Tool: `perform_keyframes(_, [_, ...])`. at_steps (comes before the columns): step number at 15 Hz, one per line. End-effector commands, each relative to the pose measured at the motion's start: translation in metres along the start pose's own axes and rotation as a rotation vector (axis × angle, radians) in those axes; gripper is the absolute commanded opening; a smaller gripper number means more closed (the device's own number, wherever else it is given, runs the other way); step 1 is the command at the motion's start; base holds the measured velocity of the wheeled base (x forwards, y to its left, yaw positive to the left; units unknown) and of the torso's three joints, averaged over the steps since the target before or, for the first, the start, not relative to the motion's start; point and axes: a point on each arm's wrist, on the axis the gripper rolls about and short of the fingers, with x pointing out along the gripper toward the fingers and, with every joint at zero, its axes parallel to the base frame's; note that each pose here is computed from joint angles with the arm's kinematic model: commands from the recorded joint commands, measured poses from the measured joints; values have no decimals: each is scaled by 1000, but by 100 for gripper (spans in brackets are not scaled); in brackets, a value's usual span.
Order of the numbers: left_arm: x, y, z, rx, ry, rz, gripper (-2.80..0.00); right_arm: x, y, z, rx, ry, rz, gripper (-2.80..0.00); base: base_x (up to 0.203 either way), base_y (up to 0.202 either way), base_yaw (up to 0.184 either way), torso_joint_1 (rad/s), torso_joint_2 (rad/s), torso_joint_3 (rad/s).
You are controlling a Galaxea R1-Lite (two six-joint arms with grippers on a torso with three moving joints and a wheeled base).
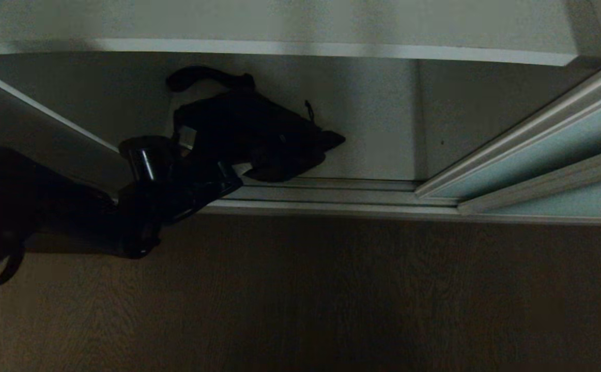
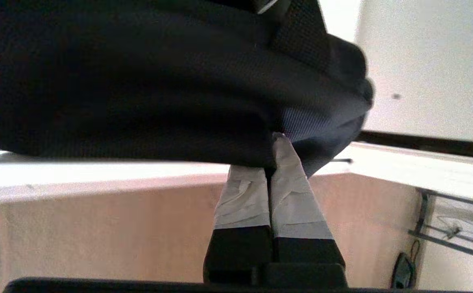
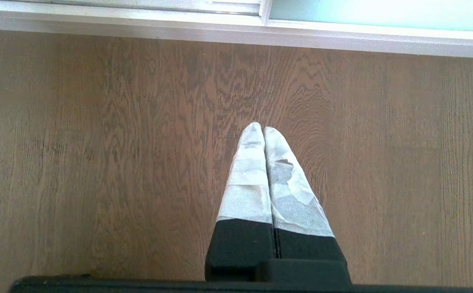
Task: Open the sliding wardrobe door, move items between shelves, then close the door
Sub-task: Place the bag on the higher shelf
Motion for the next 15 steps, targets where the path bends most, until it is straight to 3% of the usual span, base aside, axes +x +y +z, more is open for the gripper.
perform_keyframes(1, [-19,-32,14,19,-42,-31,-280,0,0,0,1,-2,0,-280,0,0,0,0,0,0])
perform_keyframes(6, [-53,-62,13,122,-69,23,-280,0,0,0,0,-2,0,-280,0,0,0,0,0,0])
perform_keyframes(10, [-85,-78,13,114,-44,52,-280,0,0,0,0,0,0,-280,0,0,0,0,0,0])
perform_keyframes(15, [-128,-119,22,121,-51,72,-280,0,0,0,0,-2,0,-280,0,0,0,0,0,0])
